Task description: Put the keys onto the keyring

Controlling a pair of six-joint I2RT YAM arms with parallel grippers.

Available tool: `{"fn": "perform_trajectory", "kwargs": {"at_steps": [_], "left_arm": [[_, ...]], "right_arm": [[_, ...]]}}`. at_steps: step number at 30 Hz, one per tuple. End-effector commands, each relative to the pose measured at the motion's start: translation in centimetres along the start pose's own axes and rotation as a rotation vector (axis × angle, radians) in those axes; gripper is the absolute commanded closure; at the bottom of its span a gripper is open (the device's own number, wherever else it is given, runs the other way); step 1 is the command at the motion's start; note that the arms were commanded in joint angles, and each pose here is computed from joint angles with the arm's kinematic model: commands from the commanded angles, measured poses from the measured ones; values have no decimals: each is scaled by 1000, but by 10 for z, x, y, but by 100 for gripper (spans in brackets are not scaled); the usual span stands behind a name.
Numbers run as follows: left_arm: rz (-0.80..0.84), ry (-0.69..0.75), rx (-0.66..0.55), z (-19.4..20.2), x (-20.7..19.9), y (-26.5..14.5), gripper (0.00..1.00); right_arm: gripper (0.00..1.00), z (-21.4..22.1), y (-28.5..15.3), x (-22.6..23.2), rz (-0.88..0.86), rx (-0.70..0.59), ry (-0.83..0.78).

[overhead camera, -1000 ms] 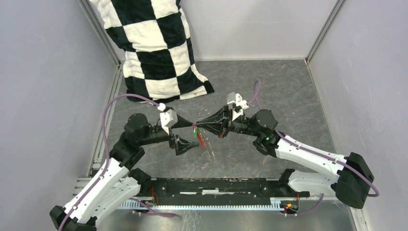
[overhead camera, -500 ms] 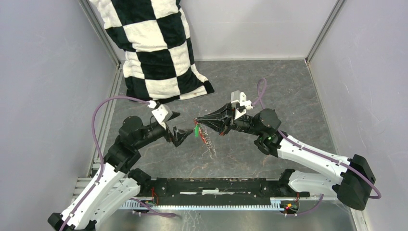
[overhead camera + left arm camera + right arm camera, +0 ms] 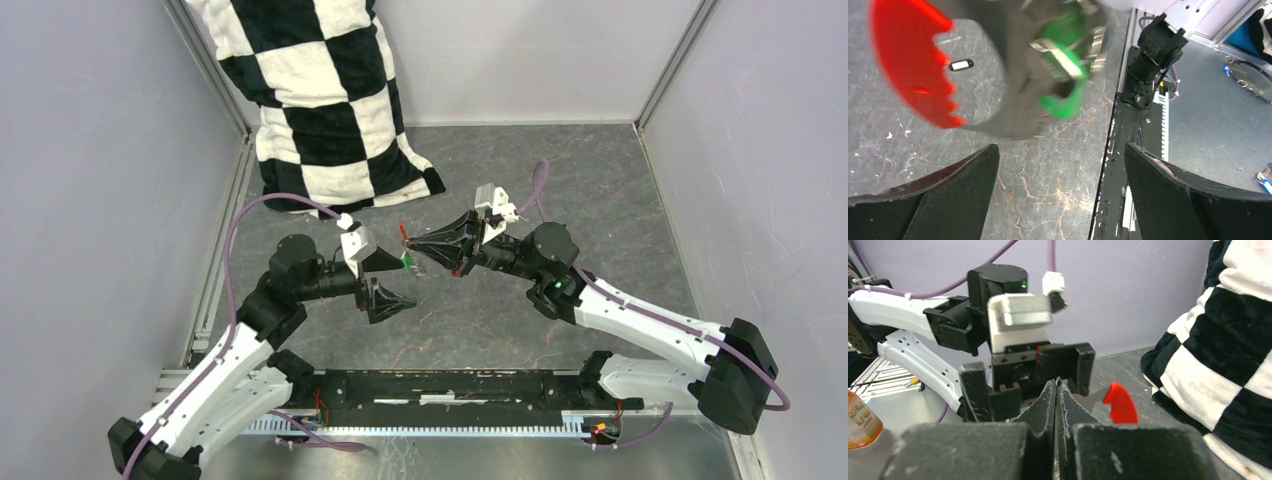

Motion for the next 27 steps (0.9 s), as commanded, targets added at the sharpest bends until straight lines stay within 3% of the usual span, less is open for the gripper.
{"fn": "perform_trajectory", "kwargs": {"at_steps": [1, 4, 9, 13, 20, 27], "left_arm": [[-65, -25, -25, -8, 21, 12, 0], [-137, 15, -49, -13, 36, 13, 0], [38, -44, -78, -18, 6, 18, 0], [192, 25, -71, -17, -24, 9, 0], [122, 117, -4, 3, -15, -1, 0], [162, 73, 30, 7, -20, 1, 0]], "right_arm": [[100, -35, 8, -5, 16, -93, -35], [100, -33, 6, -6, 23, -90, -30], [100, -29, 5, -7, 33, -91, -22], [100, -30, 4, -6, 32, -94, -22], [100, -34, 3, -5, 29, -106, -21], [100, -38, 2, -5, 35, -117, -17]]}}
Point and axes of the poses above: each gripper's point midway between its finger pads, its own y axis out along the fingers, its own x axis along the line the jaws close on, z = x × y, the point moved 1 cm from there along -y, back along the fingers, and after that the axes turned 10 degrees about -y, right-handed, at the moved point
